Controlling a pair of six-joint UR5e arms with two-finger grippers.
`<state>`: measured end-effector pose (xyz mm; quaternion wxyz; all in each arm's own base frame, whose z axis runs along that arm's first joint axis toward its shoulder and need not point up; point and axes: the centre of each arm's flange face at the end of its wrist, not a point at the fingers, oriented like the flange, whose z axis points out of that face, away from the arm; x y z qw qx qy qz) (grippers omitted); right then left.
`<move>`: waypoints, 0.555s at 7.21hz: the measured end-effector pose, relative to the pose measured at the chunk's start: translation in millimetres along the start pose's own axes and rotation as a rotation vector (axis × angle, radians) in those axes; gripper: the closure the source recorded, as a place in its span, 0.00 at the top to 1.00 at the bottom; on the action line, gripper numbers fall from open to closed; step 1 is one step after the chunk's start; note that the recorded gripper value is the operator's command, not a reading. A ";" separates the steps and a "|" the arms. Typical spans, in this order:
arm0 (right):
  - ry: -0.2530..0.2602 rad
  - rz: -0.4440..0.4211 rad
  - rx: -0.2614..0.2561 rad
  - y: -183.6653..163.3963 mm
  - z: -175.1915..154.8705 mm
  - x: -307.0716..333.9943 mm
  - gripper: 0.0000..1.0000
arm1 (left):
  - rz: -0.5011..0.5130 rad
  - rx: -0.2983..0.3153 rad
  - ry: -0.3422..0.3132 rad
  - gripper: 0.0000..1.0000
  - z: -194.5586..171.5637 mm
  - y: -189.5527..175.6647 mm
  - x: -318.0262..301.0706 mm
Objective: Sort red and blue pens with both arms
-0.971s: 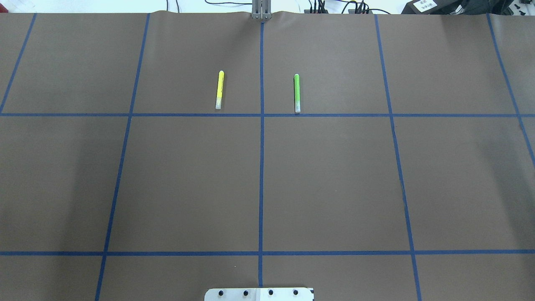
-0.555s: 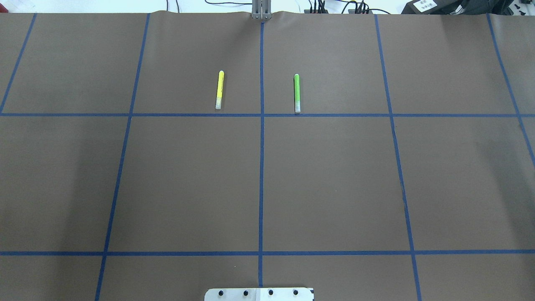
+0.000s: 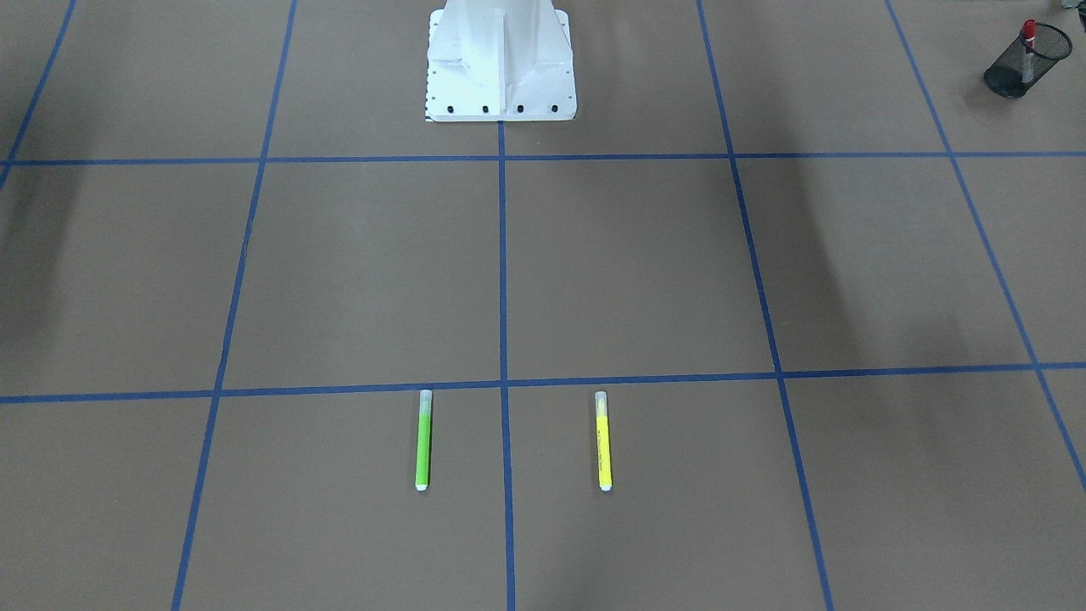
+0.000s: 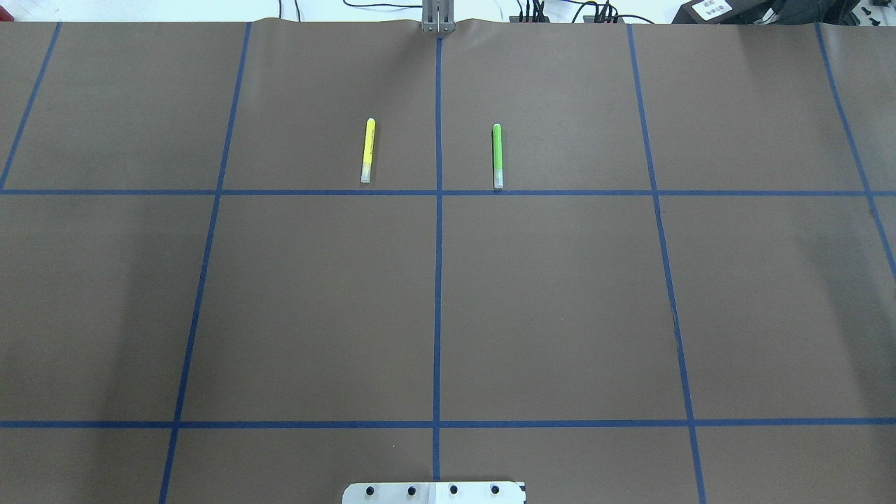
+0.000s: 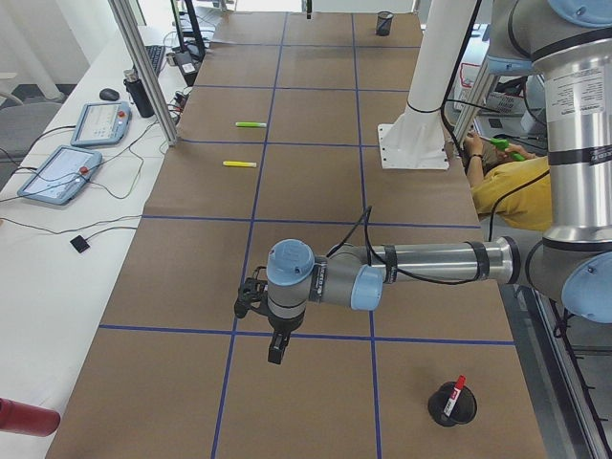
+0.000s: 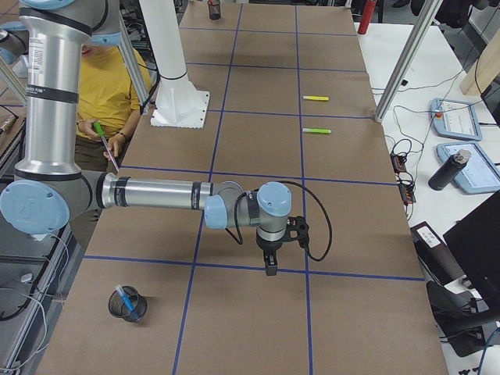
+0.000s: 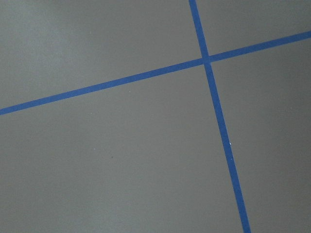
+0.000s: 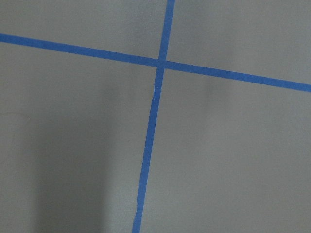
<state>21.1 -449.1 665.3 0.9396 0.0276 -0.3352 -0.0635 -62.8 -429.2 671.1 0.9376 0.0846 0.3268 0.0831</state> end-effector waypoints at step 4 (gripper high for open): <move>0.000 -0.002 0.002 -0.8 -0.9 -0.8 1.00 | 0.001 0.002 0.000 1.00 -0.8 -0.7 0.6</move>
